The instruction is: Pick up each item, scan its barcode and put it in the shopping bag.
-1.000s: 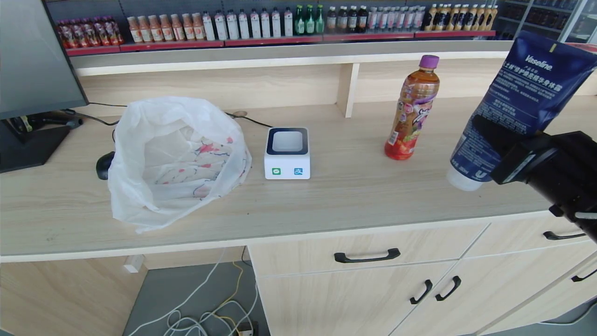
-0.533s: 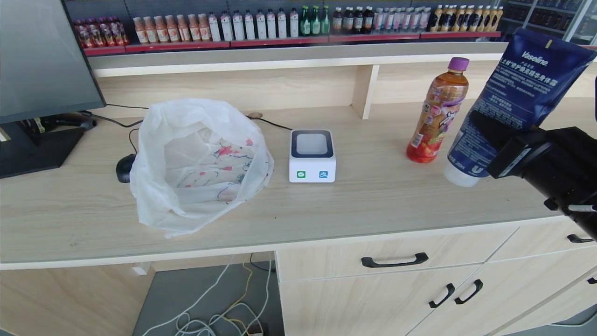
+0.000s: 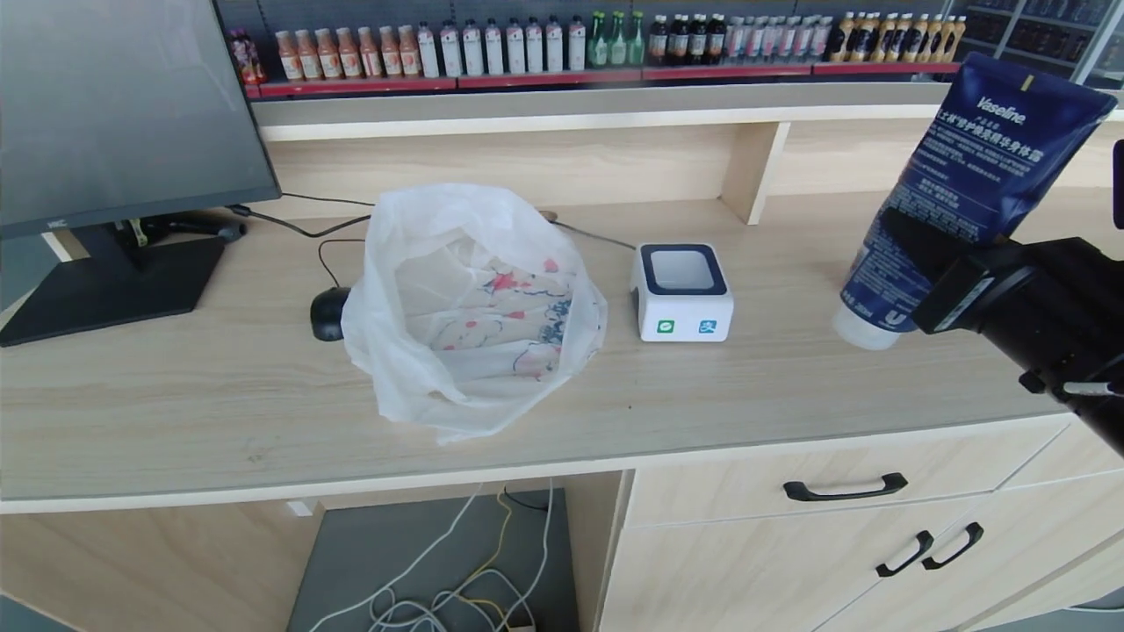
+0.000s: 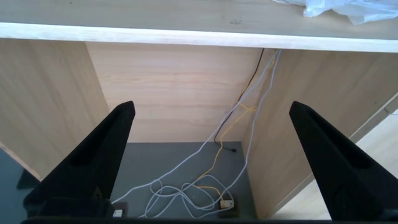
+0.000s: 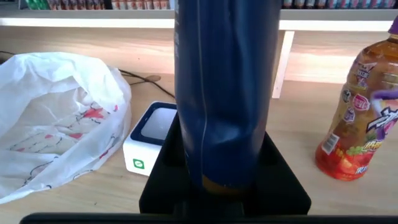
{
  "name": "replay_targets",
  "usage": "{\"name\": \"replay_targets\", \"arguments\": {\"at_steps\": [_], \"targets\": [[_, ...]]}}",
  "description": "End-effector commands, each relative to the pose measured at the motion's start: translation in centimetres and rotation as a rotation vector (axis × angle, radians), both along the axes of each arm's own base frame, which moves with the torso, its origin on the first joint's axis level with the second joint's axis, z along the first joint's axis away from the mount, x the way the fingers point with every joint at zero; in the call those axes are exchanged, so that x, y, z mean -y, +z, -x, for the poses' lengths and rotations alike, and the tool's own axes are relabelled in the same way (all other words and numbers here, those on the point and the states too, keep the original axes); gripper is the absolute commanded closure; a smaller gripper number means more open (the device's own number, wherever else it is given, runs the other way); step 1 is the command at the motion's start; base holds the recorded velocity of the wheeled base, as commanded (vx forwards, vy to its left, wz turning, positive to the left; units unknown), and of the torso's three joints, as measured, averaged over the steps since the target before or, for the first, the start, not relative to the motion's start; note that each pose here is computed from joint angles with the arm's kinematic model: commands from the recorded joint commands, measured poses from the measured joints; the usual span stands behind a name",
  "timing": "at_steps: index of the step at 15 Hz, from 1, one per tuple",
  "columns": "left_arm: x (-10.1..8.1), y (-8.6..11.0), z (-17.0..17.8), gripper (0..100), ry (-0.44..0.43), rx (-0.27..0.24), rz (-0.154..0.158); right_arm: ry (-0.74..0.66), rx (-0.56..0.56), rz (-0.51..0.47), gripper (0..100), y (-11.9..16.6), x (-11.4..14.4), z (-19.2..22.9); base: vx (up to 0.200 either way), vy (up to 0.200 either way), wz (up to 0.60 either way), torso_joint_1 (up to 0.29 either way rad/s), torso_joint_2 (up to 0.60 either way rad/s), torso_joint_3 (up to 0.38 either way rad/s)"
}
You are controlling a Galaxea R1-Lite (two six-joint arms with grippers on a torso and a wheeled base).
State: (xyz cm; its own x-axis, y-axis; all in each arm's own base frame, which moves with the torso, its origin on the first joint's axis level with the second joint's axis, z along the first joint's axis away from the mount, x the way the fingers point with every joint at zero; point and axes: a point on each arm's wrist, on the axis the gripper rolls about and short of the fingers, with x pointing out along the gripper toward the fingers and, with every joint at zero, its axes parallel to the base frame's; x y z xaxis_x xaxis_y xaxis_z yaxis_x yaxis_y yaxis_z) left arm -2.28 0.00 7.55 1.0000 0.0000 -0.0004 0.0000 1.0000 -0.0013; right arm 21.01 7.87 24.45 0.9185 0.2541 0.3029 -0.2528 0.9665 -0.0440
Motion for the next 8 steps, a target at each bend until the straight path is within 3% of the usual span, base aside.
{"name": "replay_targets", "arguments": {"at_steps": [1, 8], "targets": [[0.0, 0.0, 0.0, 0, 0.000, 0.000, 0.000, -0.002, -0.021, 0.031, 100, -0.7, -0.1, 0.1, 0.000, 0.000, 0.00, 0.000, 0.00, 0.000], [0.0, 0.0, 0.0, 0, 0.000, 0.000, 0.000, 0.002, -0.021, 0.139, 100, -1.2, -1.0, -3.2, 0.000, 0.000, 0.00, 0.000, 0.00, 0.000]]}}
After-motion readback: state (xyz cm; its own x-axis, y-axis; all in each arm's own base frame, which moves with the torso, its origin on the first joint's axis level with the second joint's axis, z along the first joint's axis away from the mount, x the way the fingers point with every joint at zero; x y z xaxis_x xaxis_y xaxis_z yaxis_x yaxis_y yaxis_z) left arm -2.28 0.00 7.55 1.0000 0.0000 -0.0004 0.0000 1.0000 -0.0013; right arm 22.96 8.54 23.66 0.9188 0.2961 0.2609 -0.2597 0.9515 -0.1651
